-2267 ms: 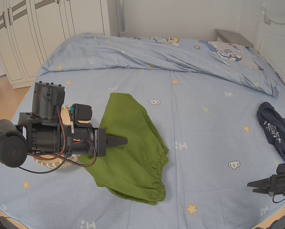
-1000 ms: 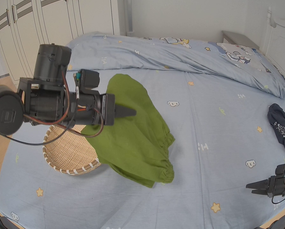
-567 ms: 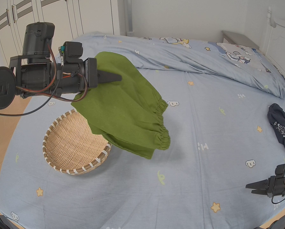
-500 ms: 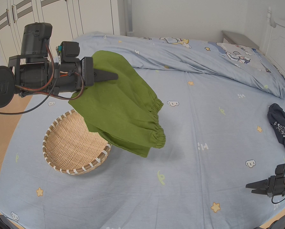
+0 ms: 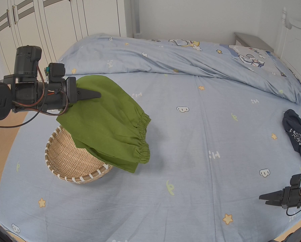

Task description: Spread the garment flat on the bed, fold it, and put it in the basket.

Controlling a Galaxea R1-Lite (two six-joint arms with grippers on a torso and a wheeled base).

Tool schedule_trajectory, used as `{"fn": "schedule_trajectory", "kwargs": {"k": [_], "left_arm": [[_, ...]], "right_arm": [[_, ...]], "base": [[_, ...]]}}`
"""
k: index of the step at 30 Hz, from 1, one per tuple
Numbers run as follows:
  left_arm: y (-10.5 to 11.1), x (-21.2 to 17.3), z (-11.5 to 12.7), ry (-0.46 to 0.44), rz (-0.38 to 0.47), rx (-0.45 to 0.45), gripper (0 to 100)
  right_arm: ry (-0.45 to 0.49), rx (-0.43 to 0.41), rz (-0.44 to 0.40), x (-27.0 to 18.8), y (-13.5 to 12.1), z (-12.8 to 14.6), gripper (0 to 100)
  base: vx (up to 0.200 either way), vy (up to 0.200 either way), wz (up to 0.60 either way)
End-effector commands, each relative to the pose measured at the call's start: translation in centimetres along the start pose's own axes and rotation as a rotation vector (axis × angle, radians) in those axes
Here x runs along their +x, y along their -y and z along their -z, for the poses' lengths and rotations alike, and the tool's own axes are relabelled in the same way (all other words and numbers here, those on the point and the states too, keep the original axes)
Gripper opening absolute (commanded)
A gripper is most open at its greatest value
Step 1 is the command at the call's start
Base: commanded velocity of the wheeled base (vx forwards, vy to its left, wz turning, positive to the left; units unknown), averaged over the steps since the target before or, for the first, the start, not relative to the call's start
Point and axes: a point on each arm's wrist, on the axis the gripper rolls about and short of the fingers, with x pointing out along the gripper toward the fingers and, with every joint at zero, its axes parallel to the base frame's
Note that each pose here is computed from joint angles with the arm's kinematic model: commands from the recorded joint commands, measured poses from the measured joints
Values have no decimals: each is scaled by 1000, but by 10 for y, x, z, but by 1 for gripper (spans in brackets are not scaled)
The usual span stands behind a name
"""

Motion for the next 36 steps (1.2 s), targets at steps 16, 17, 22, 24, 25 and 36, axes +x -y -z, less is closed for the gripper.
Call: {"fn": "schedule_trajectory", "kwargs": {"k": [16, 17, 22, 24, 25, 36], "left_arm": [[-3, -39, -18, 93, 1, -35, 0], [-3, -40, -19, 98, 1, -33, 0], [-13, -45, -14, 92, -33, -59, 0], [-22, -46, -6, 79, -57, -85, 0], [-26, -48, -4, 76, -68, -95, 0], [-55, -53, 16, 79, -88, -135, 0]], "right_arm": [[-17, 4, -3, 3, 1, 2, 100], [-19, 4, -4, 3, 1, 3, 100], [-19, 4, -2, 3, 1, 3, 100], [-19, 4, -2, 3, 1, 3, 100], [-20, 3, -3, 3, 1, 3, 100], [-21, 4, -3, 4, 1, 3, 100]], "base": [[0, 0, 0], [0, 0, 0], [0, 0, 0], [0, 0, 0], [0, 0, 0], [0, 0, 0]]}}
